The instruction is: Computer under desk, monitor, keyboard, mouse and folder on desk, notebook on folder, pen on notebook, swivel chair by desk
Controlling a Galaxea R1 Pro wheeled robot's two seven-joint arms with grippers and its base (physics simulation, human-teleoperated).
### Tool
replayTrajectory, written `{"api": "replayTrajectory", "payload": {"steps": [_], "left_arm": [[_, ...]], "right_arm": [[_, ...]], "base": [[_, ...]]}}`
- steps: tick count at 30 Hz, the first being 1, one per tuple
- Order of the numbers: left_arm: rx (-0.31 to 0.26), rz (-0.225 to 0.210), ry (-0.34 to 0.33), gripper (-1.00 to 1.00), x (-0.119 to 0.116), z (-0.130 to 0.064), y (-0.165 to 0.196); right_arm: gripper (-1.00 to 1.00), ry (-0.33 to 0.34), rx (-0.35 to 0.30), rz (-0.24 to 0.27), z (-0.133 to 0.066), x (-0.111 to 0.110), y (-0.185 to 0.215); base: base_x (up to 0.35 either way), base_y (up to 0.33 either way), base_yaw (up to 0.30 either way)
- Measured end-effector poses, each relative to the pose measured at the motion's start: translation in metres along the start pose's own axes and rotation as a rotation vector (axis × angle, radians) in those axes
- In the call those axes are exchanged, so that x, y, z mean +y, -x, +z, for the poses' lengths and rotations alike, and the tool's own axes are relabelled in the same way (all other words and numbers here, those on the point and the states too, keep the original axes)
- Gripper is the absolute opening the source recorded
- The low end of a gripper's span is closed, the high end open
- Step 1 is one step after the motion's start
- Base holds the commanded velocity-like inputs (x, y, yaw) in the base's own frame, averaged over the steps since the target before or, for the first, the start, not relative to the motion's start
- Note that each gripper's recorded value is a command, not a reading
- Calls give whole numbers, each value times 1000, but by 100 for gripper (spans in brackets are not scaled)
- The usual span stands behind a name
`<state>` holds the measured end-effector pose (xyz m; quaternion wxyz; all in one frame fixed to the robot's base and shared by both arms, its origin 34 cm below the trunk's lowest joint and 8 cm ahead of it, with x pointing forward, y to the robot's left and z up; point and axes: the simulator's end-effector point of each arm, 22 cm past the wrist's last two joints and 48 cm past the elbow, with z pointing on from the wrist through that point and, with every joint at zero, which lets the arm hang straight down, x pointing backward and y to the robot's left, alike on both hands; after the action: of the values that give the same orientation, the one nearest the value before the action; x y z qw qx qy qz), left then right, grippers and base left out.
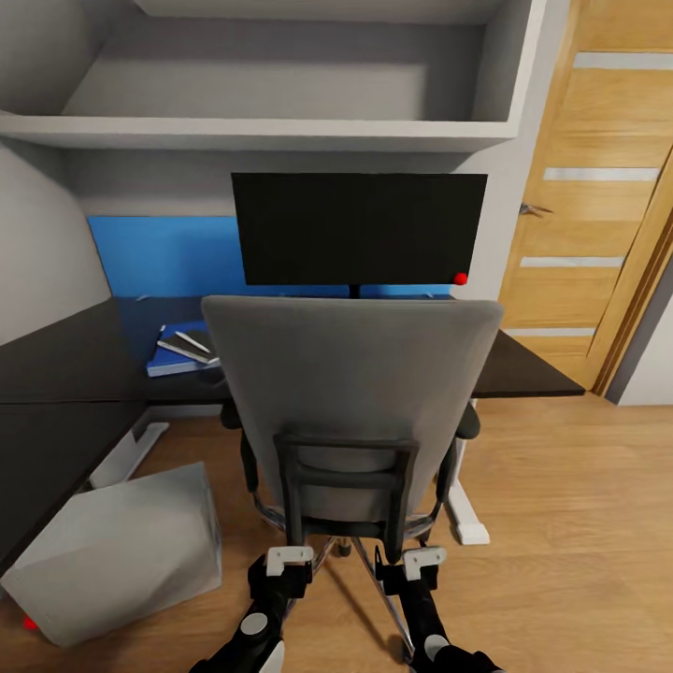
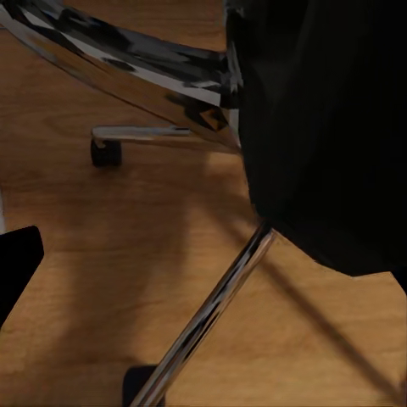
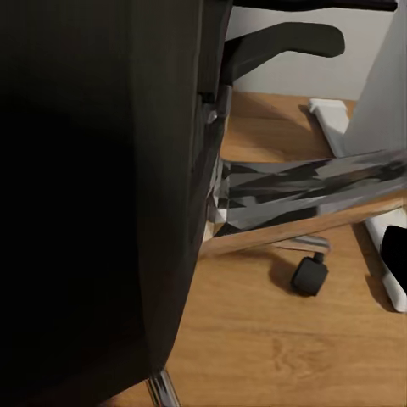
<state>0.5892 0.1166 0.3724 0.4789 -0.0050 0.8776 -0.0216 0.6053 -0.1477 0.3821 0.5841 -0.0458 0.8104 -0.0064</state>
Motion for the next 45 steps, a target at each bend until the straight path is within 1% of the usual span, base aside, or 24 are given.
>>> {"api": "replayTrajectory", "payload": {"steps": [5,15,26,30,32,33,35,36,38,39,40,41,43,44,45], "left_arm": [[0,0,0,100,0,0,0],[1,-1,0,100,0,0,0],[2,-3,-2,100,-2,-8,24],[4,-4,2,100,-2,-11,32],[5,-6,4,100,-2,-12,36],[10,-7,6,100,-1,-13,36],[27,-2,11,100,1,-15,32],[57,7,19,100,4,-17,19],[95,20,29,100,9,-20,5],[130,31,40,100,15,-23,-10],[193,42,67,100,28,-30,-40],[204,47,70,100,30,-32,-44],[229,52,79,100,35,-37,-52],[262,58,89,100,40,-43,-65],[279,63,95,100,44,-46,-72]], "right_arm": [[100,-8,1,6,0,-2,0],[100,-8,1,6,0,-2,0],[100,-11,2,4,-1,-6,24],[100,-18,4,2,-2,-11,32],[100,-30,12,-7,-3,-17,33],[100,-44,22,-20,-4,-25,31],[100,-62,36,-40,-6,-36,29],[100,-83,52,-60,-8,-49,23],[100,-101,68,-83,-12,-61,20],[100,-119,81,-98,-15,-73,16],[100,-160,132,-134,-33,-105,-10],[100,-161,142,-148,-37,-110,-14],[100,-166,156,-158,-43,-117,-18],[100,-171,168,-163,-49,-121,-22],[100,-170,173,-167,-52,-123,-23]], "base": [[-222,0,0],[-322,0,0],[-331,0,0],[-173,0,0],[-65,0,0],[-41,0,0],[-27,0,0],[-17,0,0],[-11,0,0],[-2,0,0],[-1,0,0],[-1,0,0],[0,0,0],[0,0,0],[0,0,0]]}}
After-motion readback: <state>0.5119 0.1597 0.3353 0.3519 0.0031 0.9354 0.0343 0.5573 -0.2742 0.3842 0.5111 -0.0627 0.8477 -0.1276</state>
